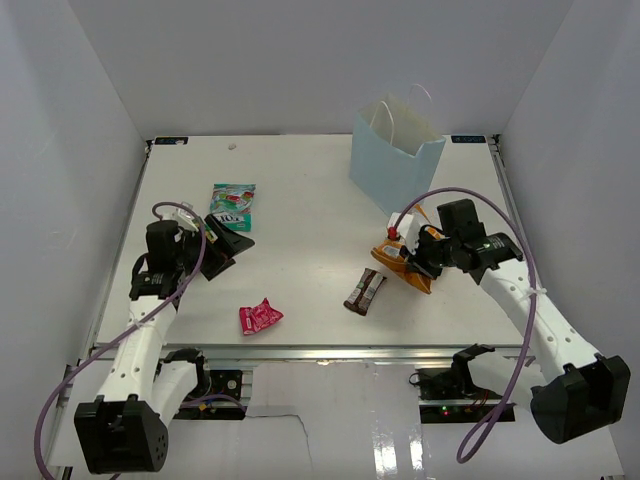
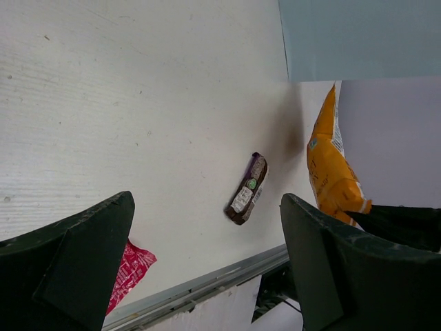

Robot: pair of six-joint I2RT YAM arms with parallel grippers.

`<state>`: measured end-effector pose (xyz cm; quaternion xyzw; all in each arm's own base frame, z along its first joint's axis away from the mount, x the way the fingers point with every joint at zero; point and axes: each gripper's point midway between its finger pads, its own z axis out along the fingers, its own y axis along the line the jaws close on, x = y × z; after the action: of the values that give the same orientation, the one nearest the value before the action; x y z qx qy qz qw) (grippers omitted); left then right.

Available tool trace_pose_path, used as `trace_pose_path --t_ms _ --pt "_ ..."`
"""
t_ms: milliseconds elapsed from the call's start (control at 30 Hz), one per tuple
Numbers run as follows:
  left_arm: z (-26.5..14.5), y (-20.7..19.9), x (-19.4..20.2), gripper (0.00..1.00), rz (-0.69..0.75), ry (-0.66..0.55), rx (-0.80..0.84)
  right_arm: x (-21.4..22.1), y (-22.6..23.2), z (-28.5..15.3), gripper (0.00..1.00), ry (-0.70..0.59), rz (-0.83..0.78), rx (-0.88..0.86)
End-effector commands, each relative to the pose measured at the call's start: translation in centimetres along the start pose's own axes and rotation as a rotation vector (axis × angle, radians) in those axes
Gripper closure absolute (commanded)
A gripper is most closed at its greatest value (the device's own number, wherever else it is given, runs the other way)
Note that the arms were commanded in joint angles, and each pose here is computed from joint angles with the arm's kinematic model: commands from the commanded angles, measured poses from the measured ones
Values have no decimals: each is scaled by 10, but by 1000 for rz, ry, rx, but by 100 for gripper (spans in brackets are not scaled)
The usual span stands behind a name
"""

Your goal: Place the snacks into the paper bag

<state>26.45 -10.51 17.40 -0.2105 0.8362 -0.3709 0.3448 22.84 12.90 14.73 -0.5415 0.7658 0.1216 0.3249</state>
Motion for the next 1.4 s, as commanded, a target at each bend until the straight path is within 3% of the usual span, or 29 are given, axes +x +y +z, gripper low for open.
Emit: trace_pose_path --t_ms 0,133,333,567,767,867,900,967,1033,1367 --pt "-6 -23 -16 2 62 -35 55 -60 31 -31 92 -252 -91 -189" --pt "-6 -27 -20 2 72 -40 59 -104 50 -55 92 -421 -101 -318" --pt "-12 -32 -33 2 94 -82 30 -151 64 -80 92 -568 -77 -497" --pt "-24 -40 -45 2 109 -145 17 -237 41 -126 92 -765 -20 -555" --pt "-25 -41 -44 2 98 -144 16 -316 -5 -174 92 -961 -91 -454" --pt "-26 -42 -44 2 94 -144 19 -345 -41 -194 92 -1038 -66 -382" --pt "-25 -41 -43 2 91 -142 17 -348 -61 -188 92 -1034 18 -383" --pt "-26 -41 -43 2 90 -142 17 -364 -80 -209 92 -1103 -15 -335" --pt "-26 -43 -44 2 90 -144 21 -366 -110 -205 92 -1117 46 -310" --pt "-22 -40 -44 2 87 -132 12 -369 -201 -241 92 -1235 20 -43"
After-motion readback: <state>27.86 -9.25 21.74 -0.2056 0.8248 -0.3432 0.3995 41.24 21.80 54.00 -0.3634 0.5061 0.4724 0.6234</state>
